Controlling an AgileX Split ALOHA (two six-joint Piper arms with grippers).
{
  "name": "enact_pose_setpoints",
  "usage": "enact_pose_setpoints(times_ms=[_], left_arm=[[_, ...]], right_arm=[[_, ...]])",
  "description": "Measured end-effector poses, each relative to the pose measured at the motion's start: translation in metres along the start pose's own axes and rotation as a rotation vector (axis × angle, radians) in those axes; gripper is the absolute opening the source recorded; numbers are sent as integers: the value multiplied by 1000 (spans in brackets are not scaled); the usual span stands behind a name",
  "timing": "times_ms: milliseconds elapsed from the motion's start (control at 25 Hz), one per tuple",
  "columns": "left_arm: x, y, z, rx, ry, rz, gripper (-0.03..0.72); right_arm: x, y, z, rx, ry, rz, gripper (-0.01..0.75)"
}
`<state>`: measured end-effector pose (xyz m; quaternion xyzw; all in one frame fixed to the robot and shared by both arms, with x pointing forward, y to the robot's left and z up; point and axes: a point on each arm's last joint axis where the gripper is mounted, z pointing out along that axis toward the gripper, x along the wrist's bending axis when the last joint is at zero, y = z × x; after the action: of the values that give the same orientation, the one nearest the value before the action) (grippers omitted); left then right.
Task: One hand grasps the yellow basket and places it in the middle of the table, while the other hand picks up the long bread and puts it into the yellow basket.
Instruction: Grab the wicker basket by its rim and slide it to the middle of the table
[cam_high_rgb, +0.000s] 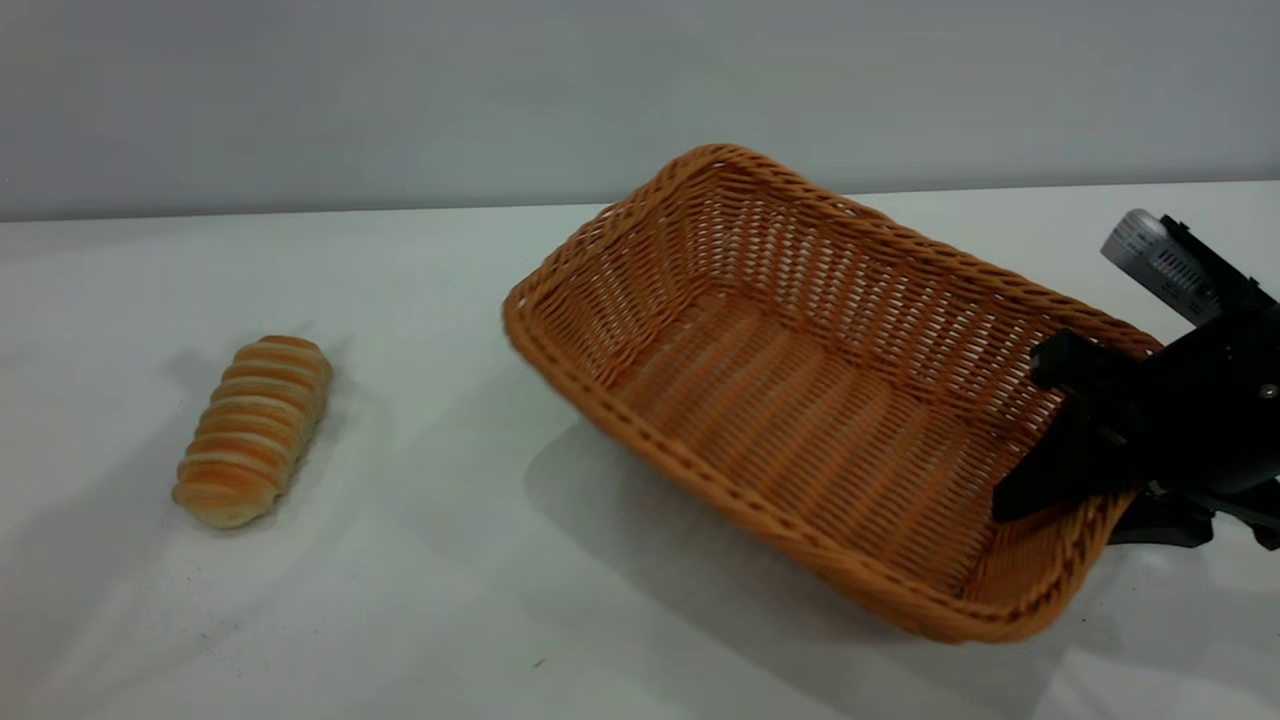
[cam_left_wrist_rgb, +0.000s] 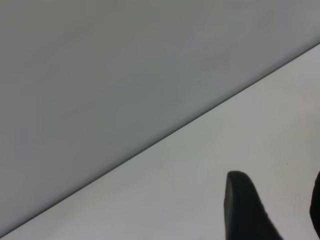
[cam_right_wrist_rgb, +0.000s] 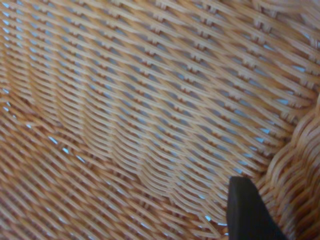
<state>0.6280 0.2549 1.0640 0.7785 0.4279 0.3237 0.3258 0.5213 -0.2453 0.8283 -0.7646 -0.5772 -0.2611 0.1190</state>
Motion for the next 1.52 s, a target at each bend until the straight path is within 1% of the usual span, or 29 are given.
enact_pose_setpoints(times_ms=[160,320,440,640,800,1080,1360,1520], left_arm=[[0,0,0,3,-3,0,395],[-1,-1,0,11,-14,3,395],[-2,-1,0,16,-19,3,395],[-2,-2,0,18,-22,3,395],[-2,-2,0,18,-22,3,395],[-2,-2,0,18,-22,3,395],[-2,-2,0,18,-22,3,395],[-2,-2,0,18,-22,3,395]], right_arm=[[10,1,2,91,-29,-97,249],[36,2,10,159,-79,-214,249],[62,7,15,176,-100,-300,249],[91,18,19,181,-111,-329,248],[96,22,33,214,-131,-319,248],[103,15,67,277,-143,-330,243],[121,16,86,303,-125,-366,239],[124,16,88,304,-137,-386,239]])
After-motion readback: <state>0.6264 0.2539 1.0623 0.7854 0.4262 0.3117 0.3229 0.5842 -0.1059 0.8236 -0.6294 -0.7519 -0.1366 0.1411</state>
